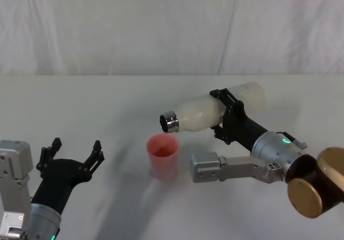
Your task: Grasp the thermos with one hand and pour water into the cup lid.
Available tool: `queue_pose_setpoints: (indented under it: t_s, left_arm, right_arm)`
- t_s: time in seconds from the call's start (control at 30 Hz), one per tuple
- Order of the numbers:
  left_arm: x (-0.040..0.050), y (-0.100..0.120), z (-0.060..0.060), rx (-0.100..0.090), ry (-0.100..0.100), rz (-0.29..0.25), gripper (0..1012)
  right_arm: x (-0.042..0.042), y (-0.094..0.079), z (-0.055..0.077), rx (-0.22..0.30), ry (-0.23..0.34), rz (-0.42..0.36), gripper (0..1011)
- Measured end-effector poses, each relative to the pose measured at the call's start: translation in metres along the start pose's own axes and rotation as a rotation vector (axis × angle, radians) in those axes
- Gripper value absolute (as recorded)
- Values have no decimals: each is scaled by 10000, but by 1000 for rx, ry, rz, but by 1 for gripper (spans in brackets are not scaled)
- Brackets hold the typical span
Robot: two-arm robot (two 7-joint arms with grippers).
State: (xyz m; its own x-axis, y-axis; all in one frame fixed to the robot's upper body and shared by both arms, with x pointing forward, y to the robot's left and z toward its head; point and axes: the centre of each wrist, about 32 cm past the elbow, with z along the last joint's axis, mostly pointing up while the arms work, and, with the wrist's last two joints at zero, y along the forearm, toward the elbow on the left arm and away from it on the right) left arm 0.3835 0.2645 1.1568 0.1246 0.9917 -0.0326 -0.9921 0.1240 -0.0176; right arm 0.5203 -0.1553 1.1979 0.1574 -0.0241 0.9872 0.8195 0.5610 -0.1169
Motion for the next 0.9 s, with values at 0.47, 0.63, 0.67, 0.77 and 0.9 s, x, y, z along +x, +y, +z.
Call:
queue_pose_setpoints:
  t_s: [0.47, 0.63, 0.67, 0.77, 0.9]
  left_arm:
    - [0, 0, 0, 0, 0, 0, 1001]
    - [0, 0, 0, 0, 0, 0, 1001]
    - [0, 0, 0, 0, 0, 0, 1001]
    - [0, 0, 0, 0, 0, 0, 1001]
    - [0, 0, 0, 0, 0, 0, 1001]
  right_arm:
    - [89, 9, -55, 6, -9, -8, 950]
    - [99, 8, -60, 5, -11, -10, 950]
    - [104, 6, -59, 5, -12, -12, 950]
    - [108, 5, -54, 4, -15, -12, 950]
    - [108, 6, -46, 4, -22, -10, 950]
